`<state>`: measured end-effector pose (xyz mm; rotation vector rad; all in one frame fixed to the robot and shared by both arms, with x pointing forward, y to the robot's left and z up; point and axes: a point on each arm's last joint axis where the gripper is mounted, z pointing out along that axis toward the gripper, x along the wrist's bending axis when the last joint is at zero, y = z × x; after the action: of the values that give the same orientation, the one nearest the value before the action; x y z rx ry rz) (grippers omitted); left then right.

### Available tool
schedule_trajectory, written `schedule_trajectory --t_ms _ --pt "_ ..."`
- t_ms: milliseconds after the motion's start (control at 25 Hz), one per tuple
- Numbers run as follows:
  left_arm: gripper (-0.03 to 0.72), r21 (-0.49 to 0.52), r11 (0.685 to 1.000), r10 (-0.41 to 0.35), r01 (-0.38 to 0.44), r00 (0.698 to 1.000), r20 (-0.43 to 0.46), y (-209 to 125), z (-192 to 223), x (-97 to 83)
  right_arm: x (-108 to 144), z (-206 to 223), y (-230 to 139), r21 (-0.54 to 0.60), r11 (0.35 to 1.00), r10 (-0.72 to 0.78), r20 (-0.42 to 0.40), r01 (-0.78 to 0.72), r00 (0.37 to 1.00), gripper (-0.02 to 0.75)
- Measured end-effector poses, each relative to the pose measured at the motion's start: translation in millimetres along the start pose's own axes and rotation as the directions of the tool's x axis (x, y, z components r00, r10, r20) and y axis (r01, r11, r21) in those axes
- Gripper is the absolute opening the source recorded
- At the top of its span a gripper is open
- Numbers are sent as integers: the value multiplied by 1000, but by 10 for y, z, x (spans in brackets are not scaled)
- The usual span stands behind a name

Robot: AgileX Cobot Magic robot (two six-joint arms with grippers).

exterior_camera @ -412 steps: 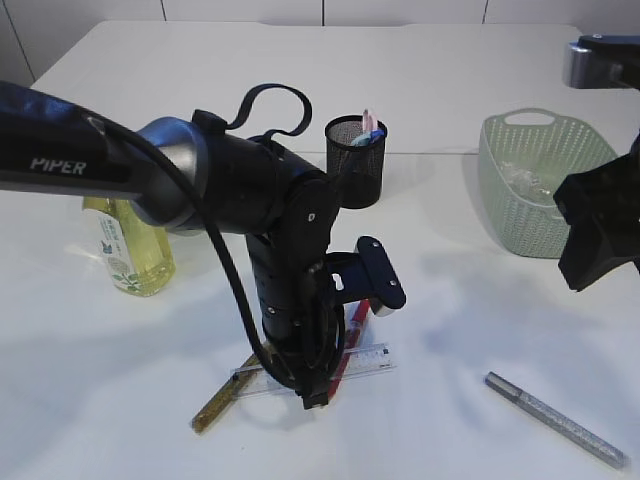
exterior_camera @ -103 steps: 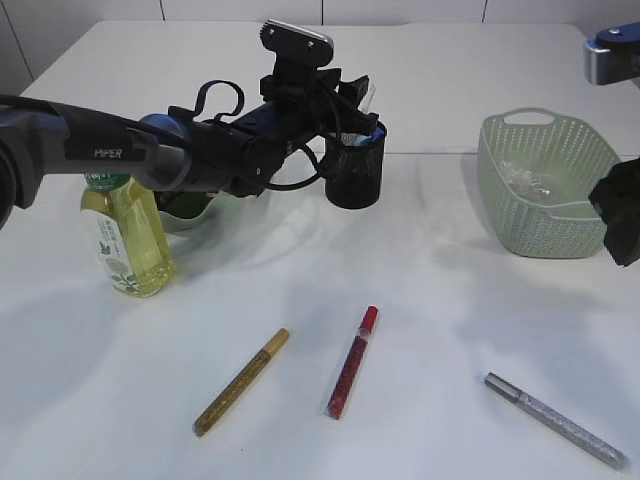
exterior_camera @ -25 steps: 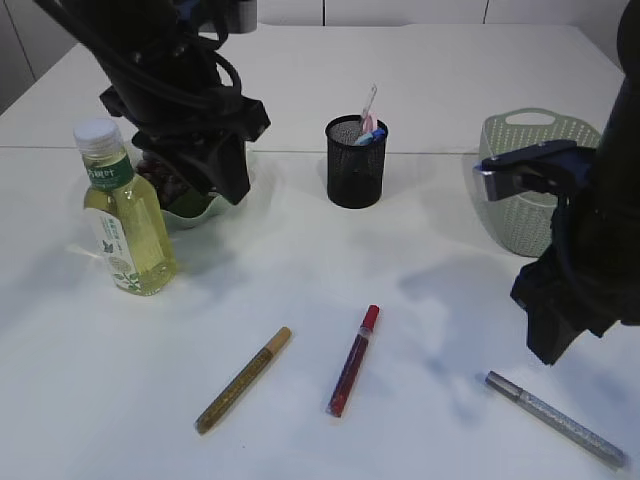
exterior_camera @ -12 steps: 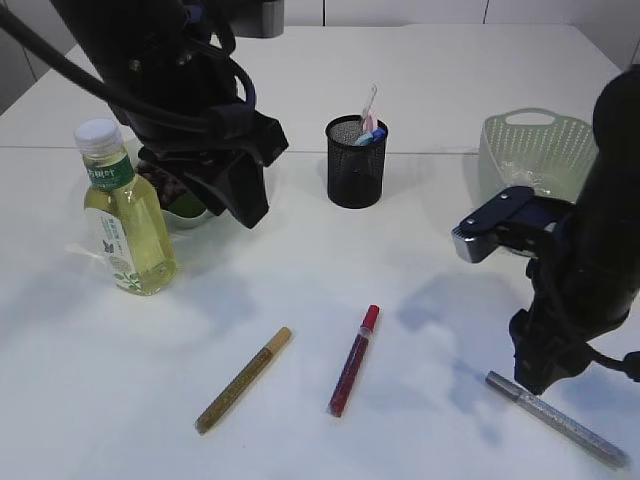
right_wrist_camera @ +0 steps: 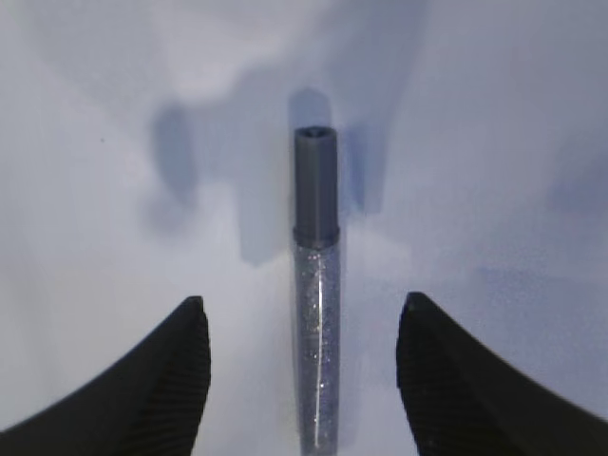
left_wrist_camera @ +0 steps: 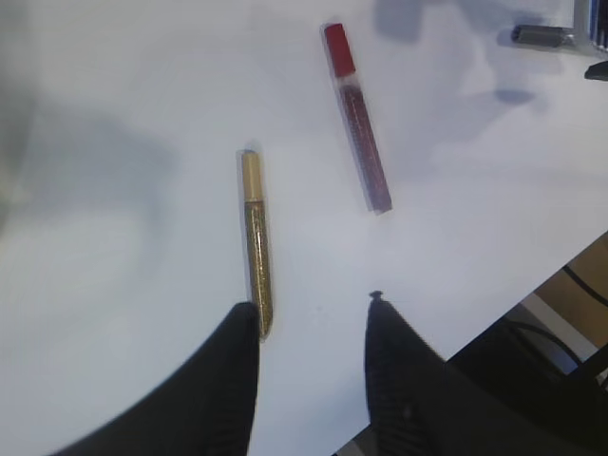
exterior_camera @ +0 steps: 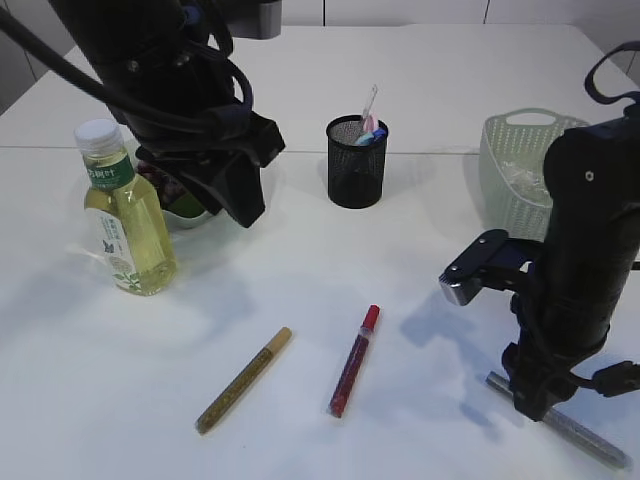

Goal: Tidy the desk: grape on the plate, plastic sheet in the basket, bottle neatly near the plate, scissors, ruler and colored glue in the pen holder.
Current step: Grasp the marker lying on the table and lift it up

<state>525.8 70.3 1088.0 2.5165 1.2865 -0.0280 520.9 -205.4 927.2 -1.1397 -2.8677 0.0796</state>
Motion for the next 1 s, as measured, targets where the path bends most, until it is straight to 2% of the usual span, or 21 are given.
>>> schedule_trajectory --t_ms 160,400,1000 --pt "271 0 1000 1 -1 1000 -4 0 0 3 -17 88 22 15 1000 -8 -3 8 1000 484" --pt "269 0 1000 5 -5 1000 -15 0 0 14 -46 159 62 1 1000 -20 14 19 1000 426" --pt "269 1 1000 10 -10 1000 -30 0 -1 27 -47 157 116 -58 998 5 14 -4 1000 405"
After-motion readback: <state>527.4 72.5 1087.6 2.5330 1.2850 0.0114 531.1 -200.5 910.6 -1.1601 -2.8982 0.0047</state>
